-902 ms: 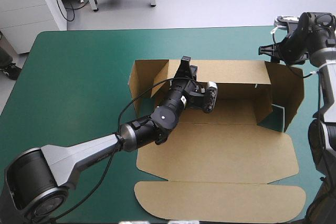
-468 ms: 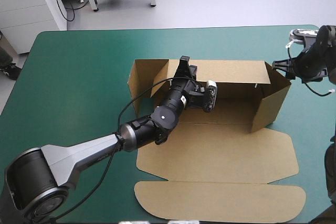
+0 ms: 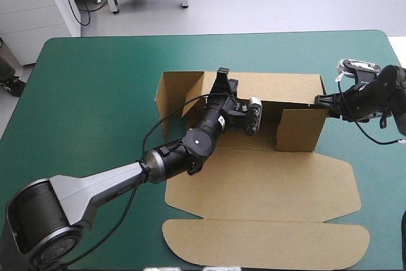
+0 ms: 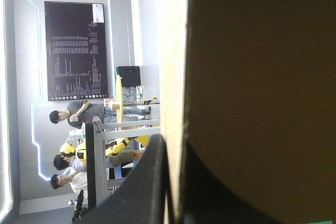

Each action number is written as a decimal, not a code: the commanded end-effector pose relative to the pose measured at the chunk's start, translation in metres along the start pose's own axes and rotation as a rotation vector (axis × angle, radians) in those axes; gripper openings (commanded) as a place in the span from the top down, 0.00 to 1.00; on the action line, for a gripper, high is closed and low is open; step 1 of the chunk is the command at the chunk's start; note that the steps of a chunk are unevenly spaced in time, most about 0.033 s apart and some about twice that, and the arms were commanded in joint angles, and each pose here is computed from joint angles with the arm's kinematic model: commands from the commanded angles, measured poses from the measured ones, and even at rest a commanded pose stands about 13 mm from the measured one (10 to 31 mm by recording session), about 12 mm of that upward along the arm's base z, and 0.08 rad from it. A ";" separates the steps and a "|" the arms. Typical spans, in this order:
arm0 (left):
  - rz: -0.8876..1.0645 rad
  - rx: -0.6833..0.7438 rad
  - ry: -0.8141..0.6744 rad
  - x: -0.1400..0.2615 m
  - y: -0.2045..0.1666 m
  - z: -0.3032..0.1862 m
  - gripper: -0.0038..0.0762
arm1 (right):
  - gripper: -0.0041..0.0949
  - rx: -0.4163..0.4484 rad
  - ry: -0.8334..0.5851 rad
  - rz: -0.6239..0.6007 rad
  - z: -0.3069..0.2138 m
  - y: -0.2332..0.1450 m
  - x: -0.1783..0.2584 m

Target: Fold the box

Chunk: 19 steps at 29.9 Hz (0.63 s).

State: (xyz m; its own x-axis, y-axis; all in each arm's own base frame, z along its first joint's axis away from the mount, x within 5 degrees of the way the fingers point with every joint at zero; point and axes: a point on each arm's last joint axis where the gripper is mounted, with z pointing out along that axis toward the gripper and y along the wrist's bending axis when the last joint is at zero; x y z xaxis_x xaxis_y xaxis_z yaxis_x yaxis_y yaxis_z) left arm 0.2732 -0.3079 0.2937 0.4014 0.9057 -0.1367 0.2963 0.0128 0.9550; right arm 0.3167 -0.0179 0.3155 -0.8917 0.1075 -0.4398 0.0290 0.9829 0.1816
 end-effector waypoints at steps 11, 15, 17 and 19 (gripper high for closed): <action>-0.018 -0.055 -0.028 -0.003 0.019 -0.011 0.96 | 0.62 -0.033 -0.234 -0.084 -0.030 0.007 0.027; -0.018 -0.055 -0.028 -0.003 0.019 -0.011 0.96 | 0.65 -0.063 -0.230 -0.159 -0.026 0.010 0.031; -0.018 -0.055 -0.028 -0.003 0.019 -0.011 0.96 | 0.65 -0.060 -0.217 -0.210 -0.024 0.010 0.033; -0.018 -0.055 -0.028 -0.003 0.019 -0.011 0.96 | 0.65 -0.053 -0.214 -0.247 -0.024 0.010 0.033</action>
State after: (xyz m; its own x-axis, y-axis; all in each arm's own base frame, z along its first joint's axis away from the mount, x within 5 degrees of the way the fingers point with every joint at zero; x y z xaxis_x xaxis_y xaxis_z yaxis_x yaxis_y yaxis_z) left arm 0.2732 -0.3079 0.2937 0.4014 0.9057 -0.1367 0.2963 0.0128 0.9550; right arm 0.2788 -0.0076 0.3059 -0.8149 -0.0578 -0.5767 -0.1637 0.9775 0.1333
